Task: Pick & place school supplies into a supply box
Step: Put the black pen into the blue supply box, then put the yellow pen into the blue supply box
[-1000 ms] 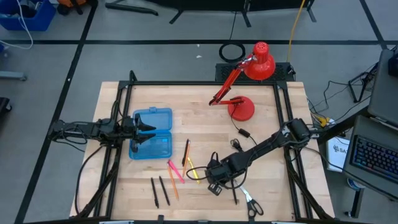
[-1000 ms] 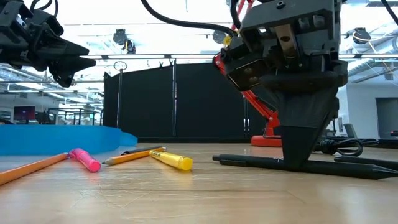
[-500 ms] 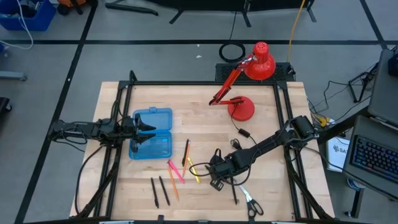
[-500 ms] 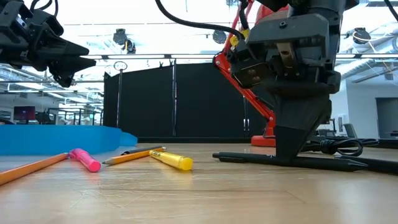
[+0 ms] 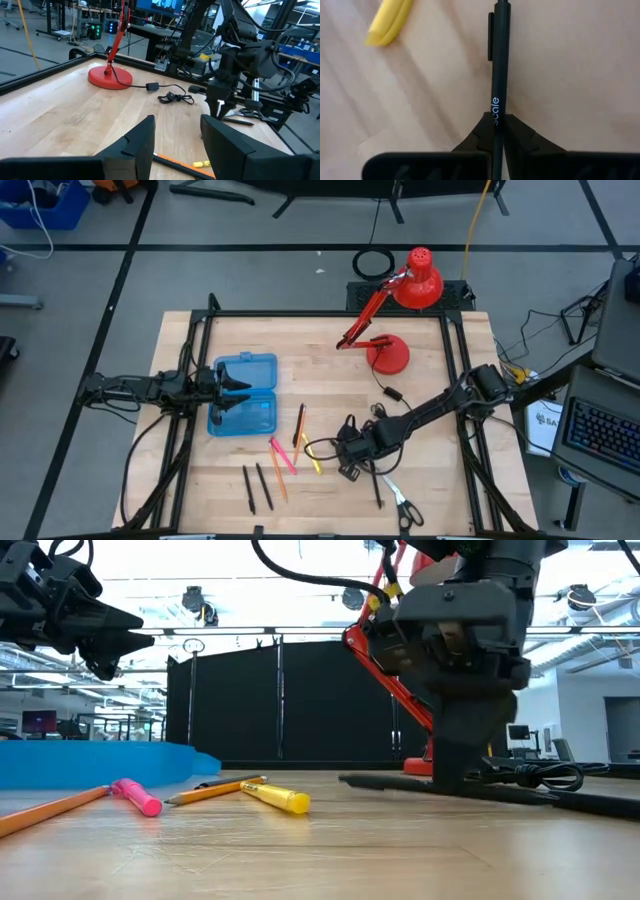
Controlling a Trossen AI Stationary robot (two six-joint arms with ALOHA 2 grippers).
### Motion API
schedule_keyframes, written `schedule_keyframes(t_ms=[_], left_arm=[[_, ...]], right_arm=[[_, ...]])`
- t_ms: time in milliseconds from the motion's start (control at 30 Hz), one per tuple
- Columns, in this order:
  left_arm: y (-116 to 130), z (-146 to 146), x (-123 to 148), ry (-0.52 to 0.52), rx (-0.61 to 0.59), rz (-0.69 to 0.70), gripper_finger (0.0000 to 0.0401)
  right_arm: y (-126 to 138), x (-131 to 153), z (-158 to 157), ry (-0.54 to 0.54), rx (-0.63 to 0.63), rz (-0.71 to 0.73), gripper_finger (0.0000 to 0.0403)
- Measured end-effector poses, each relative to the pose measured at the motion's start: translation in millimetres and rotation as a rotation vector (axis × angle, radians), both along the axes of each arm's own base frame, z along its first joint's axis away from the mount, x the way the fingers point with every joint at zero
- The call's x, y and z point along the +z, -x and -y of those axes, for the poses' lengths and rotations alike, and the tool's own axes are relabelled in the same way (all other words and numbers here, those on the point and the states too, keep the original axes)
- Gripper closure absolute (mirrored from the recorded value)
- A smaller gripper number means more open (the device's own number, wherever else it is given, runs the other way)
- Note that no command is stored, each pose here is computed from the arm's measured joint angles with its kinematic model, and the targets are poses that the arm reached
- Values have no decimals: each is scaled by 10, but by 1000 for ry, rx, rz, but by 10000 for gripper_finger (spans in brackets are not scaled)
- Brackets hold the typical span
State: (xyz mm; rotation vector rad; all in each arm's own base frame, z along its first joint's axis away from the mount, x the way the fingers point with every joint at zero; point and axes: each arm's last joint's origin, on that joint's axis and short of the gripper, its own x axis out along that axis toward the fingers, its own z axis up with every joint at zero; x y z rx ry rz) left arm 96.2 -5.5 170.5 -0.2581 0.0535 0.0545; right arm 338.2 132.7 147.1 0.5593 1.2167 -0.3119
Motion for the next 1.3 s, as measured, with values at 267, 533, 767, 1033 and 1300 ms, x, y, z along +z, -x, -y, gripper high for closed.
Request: schedule_keyframes(t_ms=[267, 533, 767, 1033, 1300], left_arm=[[0, 0, 0, 0, 0, 0, 240], [0, 0, 0, 3, 0, 0, 240], [-5, 16, 12, 10, -54, 25, 240], [-3, 42, 83, 14, -144, 98, 240], [-1, 50, 96, 34, -174, 105, 240]], right_arm=[[-27, 209, 90, 35, 9, 101, 395], [-185, 303, 186, 57, 64, 255, 395], [-318, 367, 328, 99, 125, 366, 399], [-459, 460, 491, 149, 176, 504, 397], [-462, 456, 522, 151, 166, 497, 399]])
